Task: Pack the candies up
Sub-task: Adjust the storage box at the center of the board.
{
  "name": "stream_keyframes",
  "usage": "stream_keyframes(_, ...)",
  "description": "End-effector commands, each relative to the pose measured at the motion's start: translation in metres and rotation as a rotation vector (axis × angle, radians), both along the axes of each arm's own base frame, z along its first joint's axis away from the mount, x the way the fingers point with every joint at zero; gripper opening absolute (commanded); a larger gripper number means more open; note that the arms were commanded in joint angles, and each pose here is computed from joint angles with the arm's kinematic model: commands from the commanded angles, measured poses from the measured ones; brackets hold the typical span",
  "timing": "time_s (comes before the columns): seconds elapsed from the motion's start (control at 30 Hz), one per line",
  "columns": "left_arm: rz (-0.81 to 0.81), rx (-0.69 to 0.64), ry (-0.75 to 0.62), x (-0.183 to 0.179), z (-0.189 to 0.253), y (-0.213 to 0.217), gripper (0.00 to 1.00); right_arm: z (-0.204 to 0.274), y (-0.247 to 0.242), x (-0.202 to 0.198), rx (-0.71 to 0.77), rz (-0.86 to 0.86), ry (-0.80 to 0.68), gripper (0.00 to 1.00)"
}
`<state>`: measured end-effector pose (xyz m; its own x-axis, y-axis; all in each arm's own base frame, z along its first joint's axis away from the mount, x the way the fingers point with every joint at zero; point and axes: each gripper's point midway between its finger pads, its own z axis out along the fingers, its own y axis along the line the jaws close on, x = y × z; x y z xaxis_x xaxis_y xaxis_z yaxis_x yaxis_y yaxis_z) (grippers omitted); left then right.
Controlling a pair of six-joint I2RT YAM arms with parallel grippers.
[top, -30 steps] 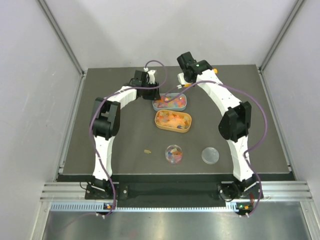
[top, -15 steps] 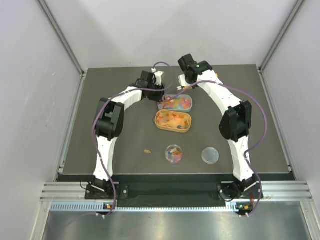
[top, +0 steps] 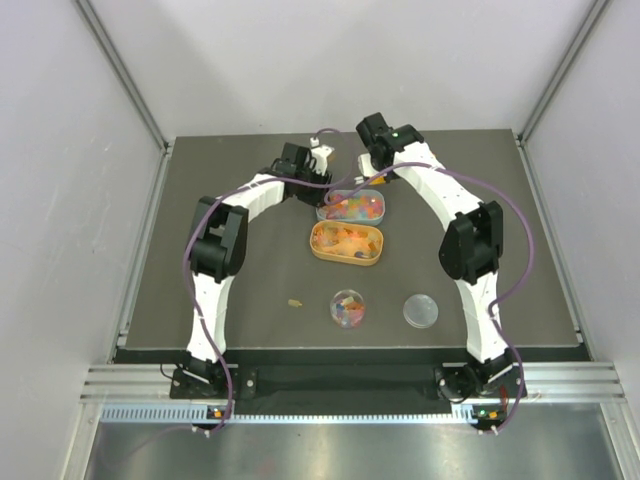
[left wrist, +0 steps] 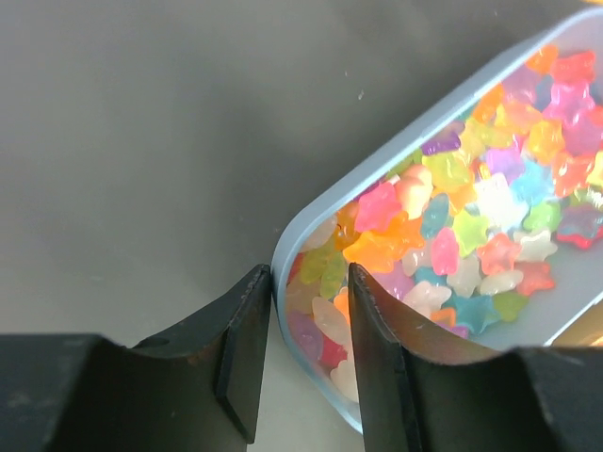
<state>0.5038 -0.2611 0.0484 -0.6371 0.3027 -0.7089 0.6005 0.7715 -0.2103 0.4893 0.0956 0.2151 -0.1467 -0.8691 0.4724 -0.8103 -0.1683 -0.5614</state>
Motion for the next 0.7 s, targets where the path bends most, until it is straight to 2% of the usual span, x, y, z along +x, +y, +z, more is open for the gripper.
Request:
stream_keyframes(0.0, -0.081, 0.025, -0.069, -0.012, 0.028, 0.002, 0.43, 0.038, -0.010, -0.011, 0.058, -0.041, -0.096, 0.00)
stream_keyframes(0.23, -0.182, 0.072, -0.093, -0.027, 0.032, 0.007, 0.41, 0.040, -0.011, -0.015, 0.061, -0.045, -0.097, 0.00)
stream_keyframes(0.5, -0.224, 0.087, -0.075, -0.040, 0.034, 0.007, 0.40, 0.041, -0.013, -0.019, 0.069, -0.057, -0.100, 0.00)
stream_keyframes(0.63, -0.161, 0.065, -0.077, -0.036, 0.046, 0.008, 0.47, 0.040, -0.013, -0.020, 0.075, -0.056, -0.104, 0.00)
stream_keyframes(0.67, -0.134, 0.049, -0.093, -0.032, 0.054, 0.009, 0.54, 0.041, -0.013, -0.020, 0.085, -0.053, -0.103, 0.00)
